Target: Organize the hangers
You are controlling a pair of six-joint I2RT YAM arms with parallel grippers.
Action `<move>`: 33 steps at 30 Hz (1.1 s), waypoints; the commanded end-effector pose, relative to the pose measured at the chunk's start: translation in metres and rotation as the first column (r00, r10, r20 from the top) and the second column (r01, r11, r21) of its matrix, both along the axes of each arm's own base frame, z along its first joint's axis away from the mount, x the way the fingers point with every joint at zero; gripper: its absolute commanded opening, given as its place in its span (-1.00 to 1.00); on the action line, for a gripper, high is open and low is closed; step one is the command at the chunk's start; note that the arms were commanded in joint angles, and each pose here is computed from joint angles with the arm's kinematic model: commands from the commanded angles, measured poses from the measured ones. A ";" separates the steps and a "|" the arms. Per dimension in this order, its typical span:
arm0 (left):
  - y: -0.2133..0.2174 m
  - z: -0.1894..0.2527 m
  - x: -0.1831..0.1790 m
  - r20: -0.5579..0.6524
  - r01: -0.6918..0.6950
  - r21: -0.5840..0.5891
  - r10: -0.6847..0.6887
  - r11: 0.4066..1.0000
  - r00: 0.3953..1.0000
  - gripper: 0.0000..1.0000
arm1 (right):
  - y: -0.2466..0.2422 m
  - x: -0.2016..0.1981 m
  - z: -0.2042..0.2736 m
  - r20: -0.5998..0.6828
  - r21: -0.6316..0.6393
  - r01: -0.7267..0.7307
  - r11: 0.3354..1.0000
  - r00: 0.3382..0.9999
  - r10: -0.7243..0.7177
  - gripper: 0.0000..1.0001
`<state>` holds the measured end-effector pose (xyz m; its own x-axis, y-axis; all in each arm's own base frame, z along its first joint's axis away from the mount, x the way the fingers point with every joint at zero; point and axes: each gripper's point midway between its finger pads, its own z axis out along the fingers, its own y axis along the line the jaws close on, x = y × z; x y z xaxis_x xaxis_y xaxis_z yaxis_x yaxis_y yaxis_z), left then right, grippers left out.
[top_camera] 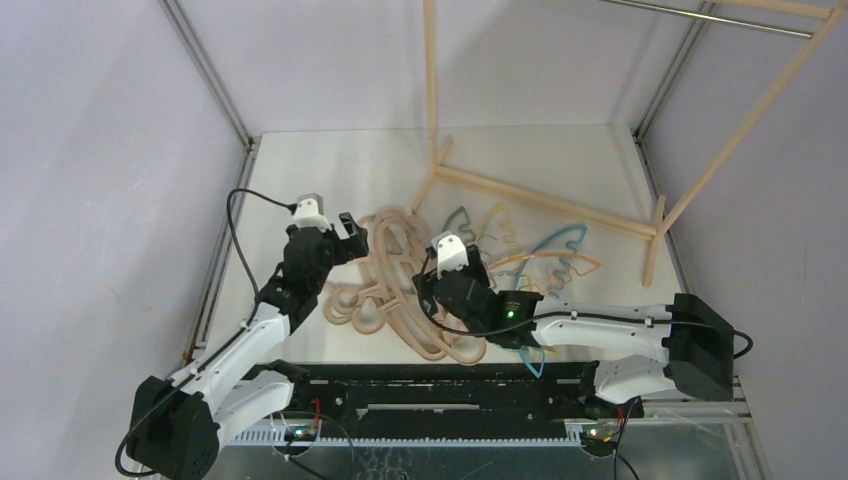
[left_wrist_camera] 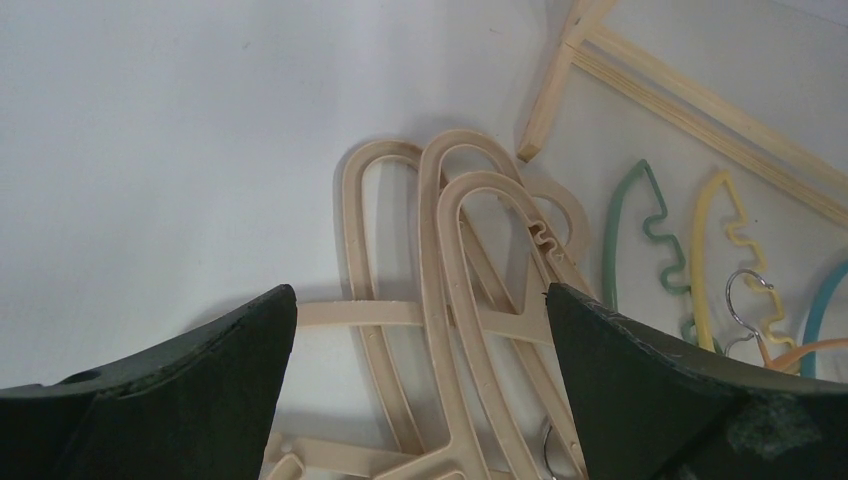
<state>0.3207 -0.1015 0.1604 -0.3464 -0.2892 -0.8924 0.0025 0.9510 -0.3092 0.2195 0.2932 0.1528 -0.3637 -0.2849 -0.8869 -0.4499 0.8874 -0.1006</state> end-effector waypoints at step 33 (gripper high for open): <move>0.046 0.017 -0.001 0.059 -0.243 0.000 0.243 0.970 0.968 0.99 | 0.077 -0.049 -0.096 -0.245 -0.058 -0.245 0.968 0.943 0.224 0.27</move>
